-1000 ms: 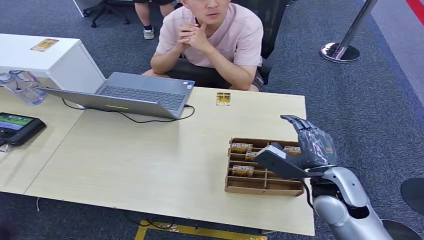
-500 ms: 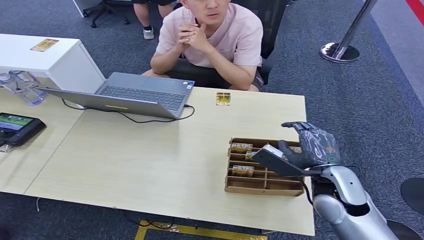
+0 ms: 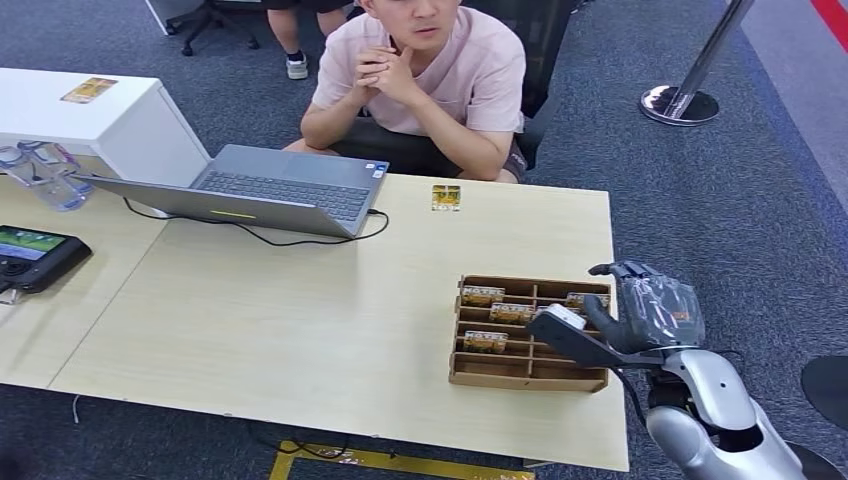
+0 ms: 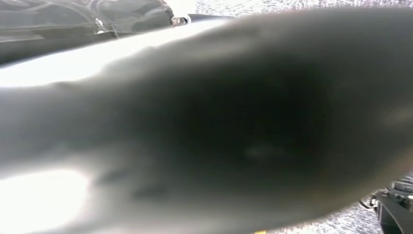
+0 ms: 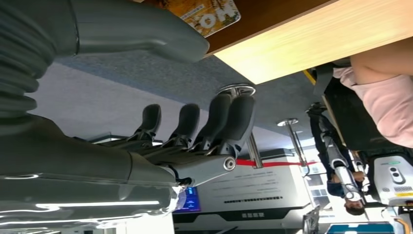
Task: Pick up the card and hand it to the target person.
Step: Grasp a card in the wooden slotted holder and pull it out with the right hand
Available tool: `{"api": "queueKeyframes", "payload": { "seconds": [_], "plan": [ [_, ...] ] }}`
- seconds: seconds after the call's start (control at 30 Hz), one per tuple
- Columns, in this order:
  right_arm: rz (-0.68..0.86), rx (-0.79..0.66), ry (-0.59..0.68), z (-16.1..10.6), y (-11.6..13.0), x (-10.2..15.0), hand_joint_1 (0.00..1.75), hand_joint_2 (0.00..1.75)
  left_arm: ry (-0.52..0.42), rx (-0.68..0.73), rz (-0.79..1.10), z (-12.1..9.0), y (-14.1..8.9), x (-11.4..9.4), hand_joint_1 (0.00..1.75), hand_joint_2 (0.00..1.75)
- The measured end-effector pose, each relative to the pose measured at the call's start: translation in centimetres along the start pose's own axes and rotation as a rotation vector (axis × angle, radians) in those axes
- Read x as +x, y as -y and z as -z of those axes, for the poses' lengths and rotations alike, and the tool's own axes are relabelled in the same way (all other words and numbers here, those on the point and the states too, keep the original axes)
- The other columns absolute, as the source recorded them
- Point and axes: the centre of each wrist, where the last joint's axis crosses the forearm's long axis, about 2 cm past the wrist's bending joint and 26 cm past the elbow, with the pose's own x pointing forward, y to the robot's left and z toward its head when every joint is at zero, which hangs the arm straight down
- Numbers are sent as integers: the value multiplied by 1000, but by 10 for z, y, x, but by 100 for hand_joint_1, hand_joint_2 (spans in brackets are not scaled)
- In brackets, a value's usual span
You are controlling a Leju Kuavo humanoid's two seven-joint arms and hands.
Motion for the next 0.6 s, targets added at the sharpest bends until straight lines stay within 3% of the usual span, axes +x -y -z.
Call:
{"api": "queueKeyframes", "payload": {
  "seconds": [0.6],
  "plan": [
    [-16, 60, 6, -6, -3, 0, 86, 175, -10, 0, 0, 0, 0, 0, 0, 0]
  ]
}}
